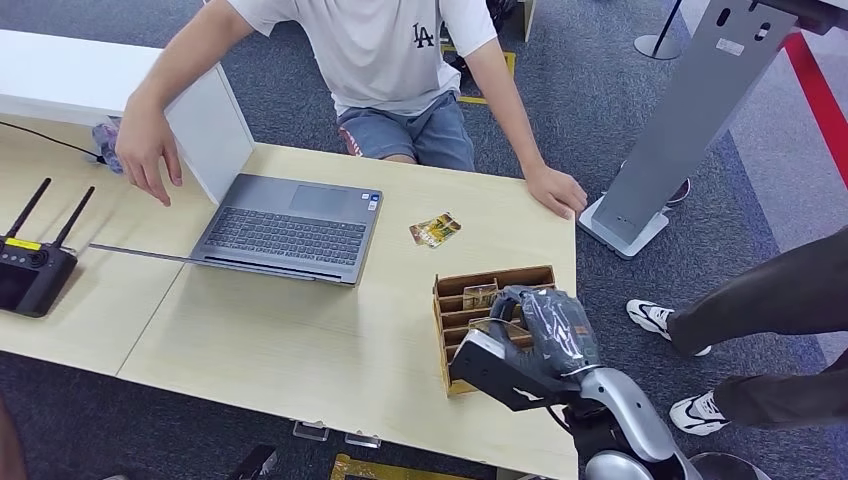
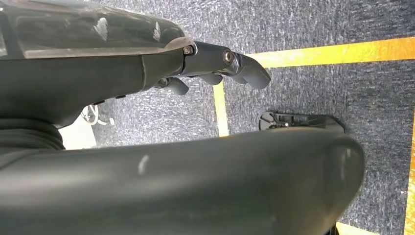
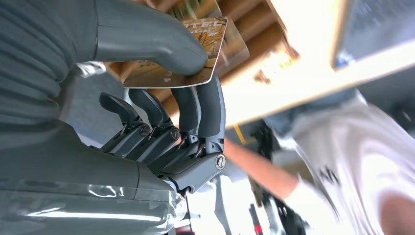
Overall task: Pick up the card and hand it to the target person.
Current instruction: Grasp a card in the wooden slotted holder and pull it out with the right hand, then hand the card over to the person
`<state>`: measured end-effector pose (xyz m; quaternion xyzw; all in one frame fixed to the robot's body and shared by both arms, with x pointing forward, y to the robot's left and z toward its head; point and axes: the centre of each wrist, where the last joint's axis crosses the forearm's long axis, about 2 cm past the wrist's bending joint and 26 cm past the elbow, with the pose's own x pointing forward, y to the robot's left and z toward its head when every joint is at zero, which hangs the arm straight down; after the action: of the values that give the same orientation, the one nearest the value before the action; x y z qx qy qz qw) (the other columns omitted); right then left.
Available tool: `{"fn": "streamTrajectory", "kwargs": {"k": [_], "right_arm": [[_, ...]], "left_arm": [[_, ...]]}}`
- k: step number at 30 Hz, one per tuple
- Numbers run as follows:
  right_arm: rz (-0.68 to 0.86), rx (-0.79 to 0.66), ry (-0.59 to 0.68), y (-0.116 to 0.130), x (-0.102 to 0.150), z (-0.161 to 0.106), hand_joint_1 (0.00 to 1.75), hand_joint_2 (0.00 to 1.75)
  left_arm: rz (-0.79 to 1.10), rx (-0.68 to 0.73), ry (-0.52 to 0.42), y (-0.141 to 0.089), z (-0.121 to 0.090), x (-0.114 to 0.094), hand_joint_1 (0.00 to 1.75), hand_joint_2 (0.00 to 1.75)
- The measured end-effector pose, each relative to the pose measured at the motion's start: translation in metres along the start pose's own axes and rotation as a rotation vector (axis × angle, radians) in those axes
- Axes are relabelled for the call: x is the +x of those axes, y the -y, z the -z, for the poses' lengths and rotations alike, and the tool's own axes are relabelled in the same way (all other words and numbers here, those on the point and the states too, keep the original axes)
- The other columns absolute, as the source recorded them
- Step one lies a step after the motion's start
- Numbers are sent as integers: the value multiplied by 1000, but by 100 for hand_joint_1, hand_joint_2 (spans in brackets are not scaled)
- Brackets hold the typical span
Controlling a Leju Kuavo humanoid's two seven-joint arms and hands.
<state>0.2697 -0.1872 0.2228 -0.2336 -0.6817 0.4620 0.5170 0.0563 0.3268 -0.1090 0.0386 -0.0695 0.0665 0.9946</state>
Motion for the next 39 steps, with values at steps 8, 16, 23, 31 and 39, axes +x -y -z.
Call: {"fn": "streamTrajectory", "kwargs": {"k": [8, 16, 23, 31, 39], "right_arm": [[33, -214, 206, 47, 16, -8, 168, 175], [-99, -401, 339, 55, 24, -3, 168, 175], [-200, -620, 439, 51, 24, 11, 168, 175], [-214, -725, 449, 36, 14, 29, 168, 175], [-170, -665, 400, 20, 5, 43, 112, 175]], "left_arm": [[0, -11, 4, 0, 0, -1, 0, 0], [9, -16, 16, 1, 0, 0, 0, 0], [23, -27, 27, 3, 0, 1, 0, 0], [32, -32, 34, 7, 0, 1, 0, 0], [33, -26, 23, 7, 0, 1, 0, 87]]}}
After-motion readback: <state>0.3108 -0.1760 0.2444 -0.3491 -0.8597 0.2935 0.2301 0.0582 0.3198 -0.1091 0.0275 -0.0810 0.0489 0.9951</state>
